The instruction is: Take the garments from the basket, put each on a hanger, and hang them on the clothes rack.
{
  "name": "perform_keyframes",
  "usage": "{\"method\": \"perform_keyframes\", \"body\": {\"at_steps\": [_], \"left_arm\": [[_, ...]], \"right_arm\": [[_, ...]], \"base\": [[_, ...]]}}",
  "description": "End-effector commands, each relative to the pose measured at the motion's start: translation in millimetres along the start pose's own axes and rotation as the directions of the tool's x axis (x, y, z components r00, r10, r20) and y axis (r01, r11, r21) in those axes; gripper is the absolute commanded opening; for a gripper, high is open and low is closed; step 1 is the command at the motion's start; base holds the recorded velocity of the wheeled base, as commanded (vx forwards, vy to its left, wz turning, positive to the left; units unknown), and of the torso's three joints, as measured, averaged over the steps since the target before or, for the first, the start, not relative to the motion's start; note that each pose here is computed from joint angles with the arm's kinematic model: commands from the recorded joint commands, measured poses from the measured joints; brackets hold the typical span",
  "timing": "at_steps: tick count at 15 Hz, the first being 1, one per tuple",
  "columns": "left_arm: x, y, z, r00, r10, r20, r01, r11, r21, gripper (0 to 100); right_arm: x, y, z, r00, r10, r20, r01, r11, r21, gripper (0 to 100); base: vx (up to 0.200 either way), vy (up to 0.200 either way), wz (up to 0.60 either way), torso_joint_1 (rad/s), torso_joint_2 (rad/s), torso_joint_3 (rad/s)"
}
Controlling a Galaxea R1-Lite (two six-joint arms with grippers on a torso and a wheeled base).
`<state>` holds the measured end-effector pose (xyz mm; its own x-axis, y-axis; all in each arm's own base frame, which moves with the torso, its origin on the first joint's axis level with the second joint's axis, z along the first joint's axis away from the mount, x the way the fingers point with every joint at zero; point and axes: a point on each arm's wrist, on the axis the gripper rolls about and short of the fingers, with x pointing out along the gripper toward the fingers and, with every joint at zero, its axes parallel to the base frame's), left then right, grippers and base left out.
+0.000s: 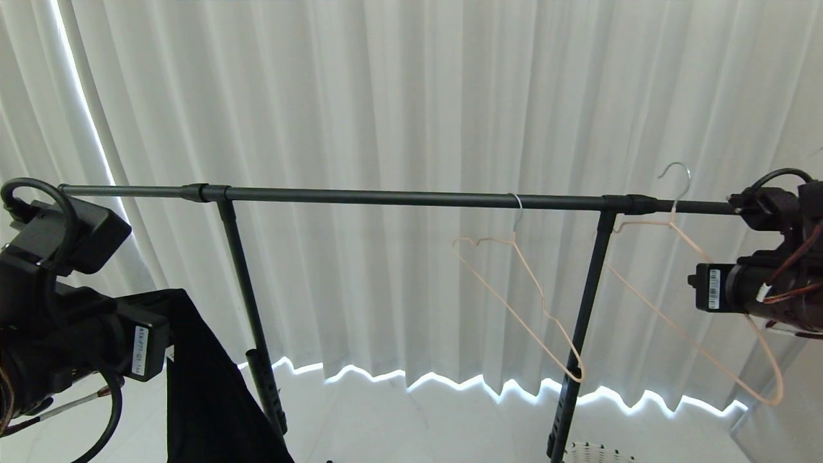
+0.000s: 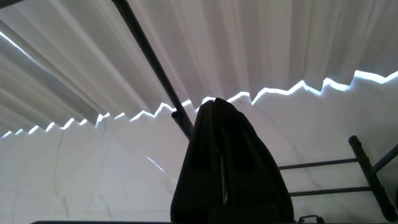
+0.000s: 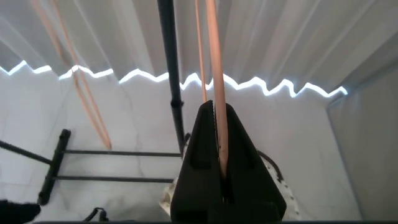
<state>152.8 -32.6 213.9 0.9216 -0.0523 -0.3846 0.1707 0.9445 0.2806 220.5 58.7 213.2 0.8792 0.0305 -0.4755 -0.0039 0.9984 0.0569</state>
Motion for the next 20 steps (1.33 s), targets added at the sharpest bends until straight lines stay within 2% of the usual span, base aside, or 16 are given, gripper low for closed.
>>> {"method": "perform_keyframes", "body": {"at_steps": [1,9,14,16,17,19,20], "left_arm": [[0,-0.2,-1,1.000,0.002,-0.005,-0.002,1.000,-0.002,0],[-1,-1.1,-6,1.000,0.000,-0.012,0.000,1.000,-0.001,0],[-6,-2.3,-10,1.000,-0.008,-0.007,0.008,1.000,0.006,0],[-6,-4.3,-10,1.000,-0.020,-0.003,0.020,1.000,0.013,0],[-7,-6.9,-9,0.999,-0.036,0.002,0.036,0.999,0.020,0],[-7,-14.7,-5,0.997,-0.081,0.015,0.081,0.996,0.044,0],[-5,-19.0,-2,0.995,-0.102,0.017,0.101,0.993,0.055,0]], "right_arm": [[-29,-8.3,-9.4,0.999,0.004,0.044,-0.004,1.000,-0.011,0],[-72,-23.2,-40.5,0.995,0.027,0.094,-0.013,0.990,-0.140,0],[-91,-21.7,-51.8,0.987,0.120,0.108,-0.097,0.976,-0.194,0],[-96,-15.8,-53.6,0.971,0.215,0.102,-0.189,0.957,-0.219,0],[-98,-11.9,-54.1,0.956,0.277,0.095,-0.249,0.939,-0.236,0],[-103,-2.2,-56.8,0.914,0.401,0.064,-0.371,0.889,-0.270,0],[-106,4.2,-58.9,0.876,0.480,0.039,-0.450,0.844,-0.292,0]], "base": [[-0.200,0.000,0.00,0.017,0.00,0.007],[-0.200,0.000,0.00,-0.002,0.00,0.004],[-0.160,0.000,0.00,0.001,0.00,-0.001],[0.000,0.000,0.00,0.000,0.00,0.000],[0.000,0.000,0.00,0.000,0.00,0.000],[0.000,0.000,0.00,0.000,0.00,0.000],[0.000,0.000,0.00,0.000,0.00,0.000]]}}
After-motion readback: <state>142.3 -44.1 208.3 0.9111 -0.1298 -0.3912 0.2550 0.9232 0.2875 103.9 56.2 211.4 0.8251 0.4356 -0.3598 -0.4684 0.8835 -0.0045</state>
